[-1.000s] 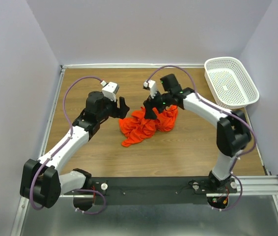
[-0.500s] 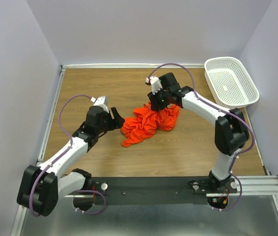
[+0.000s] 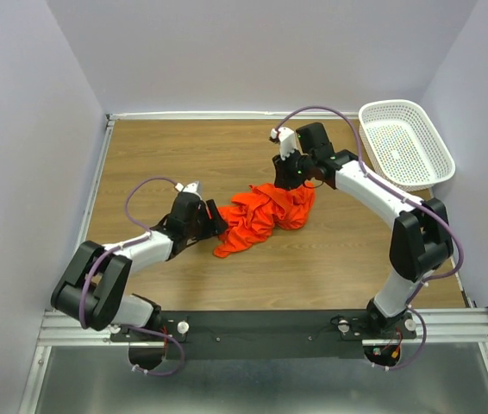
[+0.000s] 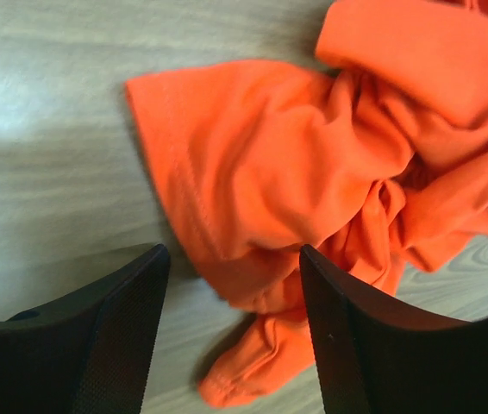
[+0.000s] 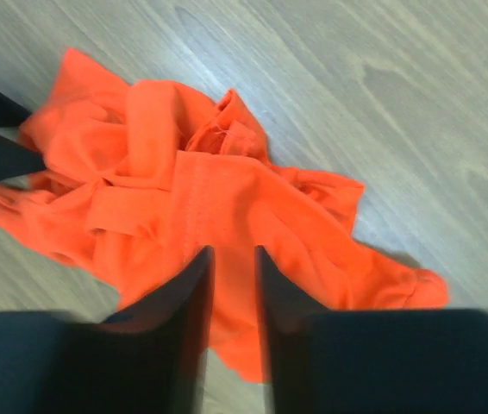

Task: Fold and stack the t-shirts
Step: Flatten the tshirt out

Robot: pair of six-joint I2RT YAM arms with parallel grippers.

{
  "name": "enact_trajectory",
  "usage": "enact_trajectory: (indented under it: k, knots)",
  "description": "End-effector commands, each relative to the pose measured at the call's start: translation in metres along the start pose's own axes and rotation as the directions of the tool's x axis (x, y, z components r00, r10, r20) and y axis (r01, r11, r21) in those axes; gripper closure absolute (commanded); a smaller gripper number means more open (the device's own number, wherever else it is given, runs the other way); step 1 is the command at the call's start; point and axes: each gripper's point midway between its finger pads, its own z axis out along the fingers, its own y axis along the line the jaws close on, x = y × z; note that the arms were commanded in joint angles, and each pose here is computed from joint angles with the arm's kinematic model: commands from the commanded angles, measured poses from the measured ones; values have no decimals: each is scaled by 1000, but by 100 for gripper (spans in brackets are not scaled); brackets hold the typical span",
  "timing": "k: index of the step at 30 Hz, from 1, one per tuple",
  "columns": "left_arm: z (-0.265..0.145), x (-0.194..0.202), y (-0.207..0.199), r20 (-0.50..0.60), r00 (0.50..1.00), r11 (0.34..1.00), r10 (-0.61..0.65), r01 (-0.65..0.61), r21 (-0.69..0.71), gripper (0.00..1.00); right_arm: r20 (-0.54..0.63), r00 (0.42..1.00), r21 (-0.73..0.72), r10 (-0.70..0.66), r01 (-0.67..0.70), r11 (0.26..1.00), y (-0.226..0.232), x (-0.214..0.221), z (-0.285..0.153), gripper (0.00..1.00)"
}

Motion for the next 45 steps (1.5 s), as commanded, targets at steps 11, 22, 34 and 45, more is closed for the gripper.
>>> enact_trajectory:
  k: [11, 22, 34, 45]
  knots:
    - [13, -13, -23, 29, 999, 997, 37, -39, 64, 58, -57, 996, -139, 63, -71, 988, 19, 20, 24, 40]
    - [-15, -52, -34, 138, 987, 995, 86, -91, 30, 76, 37, 999, 4, -7, 7, 1000, 3, -15, -6, 99]
    - [-210, -208, -82, 682, 723, 993, 111, -98, -58, 100, 386, 905, 187, -180, 115, 976, 3, -126, -169, 100]
    - [-353, -253, -96, 885, 459, 996, 78, -77, -48, 100, 573, 763, 285, -300, 158, 945, 31, -174, -277, 99]
